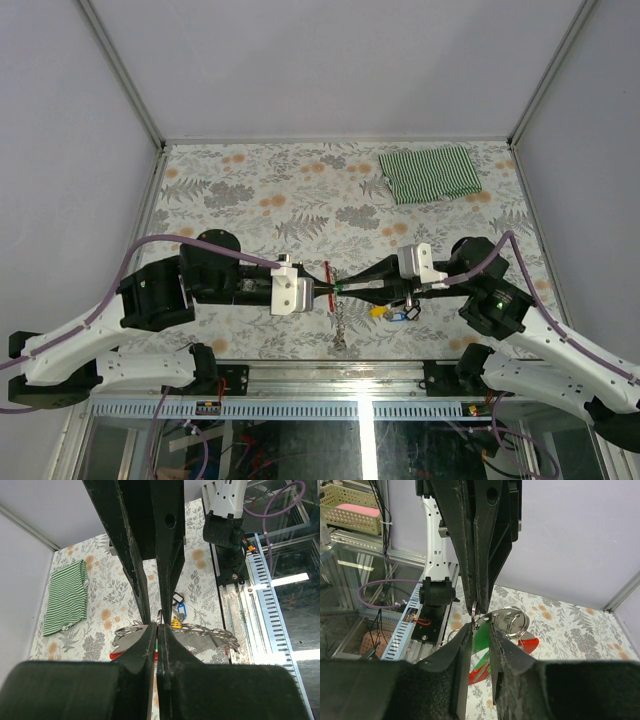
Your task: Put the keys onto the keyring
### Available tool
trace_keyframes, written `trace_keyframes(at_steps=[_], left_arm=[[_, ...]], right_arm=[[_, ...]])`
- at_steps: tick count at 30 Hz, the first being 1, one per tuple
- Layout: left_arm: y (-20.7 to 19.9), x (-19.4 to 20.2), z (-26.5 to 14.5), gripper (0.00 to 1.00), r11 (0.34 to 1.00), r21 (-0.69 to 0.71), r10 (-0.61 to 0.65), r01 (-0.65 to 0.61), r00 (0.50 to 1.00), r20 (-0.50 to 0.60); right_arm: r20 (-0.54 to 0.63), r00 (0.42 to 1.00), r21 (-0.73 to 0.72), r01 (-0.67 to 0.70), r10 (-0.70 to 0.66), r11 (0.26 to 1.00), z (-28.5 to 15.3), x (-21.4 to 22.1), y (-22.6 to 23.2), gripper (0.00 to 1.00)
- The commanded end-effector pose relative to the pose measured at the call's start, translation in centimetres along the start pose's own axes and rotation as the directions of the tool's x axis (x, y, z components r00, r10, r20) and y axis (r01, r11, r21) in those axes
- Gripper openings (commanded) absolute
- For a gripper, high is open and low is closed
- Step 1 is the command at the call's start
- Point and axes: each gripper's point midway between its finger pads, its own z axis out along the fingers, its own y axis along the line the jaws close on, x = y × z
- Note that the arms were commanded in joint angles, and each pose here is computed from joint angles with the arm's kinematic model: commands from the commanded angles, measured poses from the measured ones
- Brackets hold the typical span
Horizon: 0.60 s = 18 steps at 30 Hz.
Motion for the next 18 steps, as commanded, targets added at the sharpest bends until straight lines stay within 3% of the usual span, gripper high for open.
trace_keyframes(at_steps=[1,9,14,18], left_arm=[[1.0,-2.1,-0.6,0.00,0.999,-0.037,0.041,-0.039,0.998,0.052],[1.2,-1.7,-0.2,0.00,0.999,-0.039,0.037,-0.035,0.999,0.038],[1.2,-1.8,-0.2,0.00,0.999,-0.040,0.035,-0.033,0.999,0.041],[1.3,-1.9,-0.2,0.00,0.998,-0.053,0.025,-0.022,0.998,0.052]], right_arm=[[0.055,0.997,0.004,0.061,-0.061,0.998,0.4,-2.7,-0.6,0.24],[0.072,0.996,0.003,0.061,-0.061,0.998,0.5,-3.0,-0.5,0.22],[0.080,0.995,0.006,0.053,-0.053,0.999,0.5,-3.0,-0.6,0.04],[0.103,0.993,0.009,0.065,-0.066,0.998,0.4,-3.7,-0.5,0.00]])
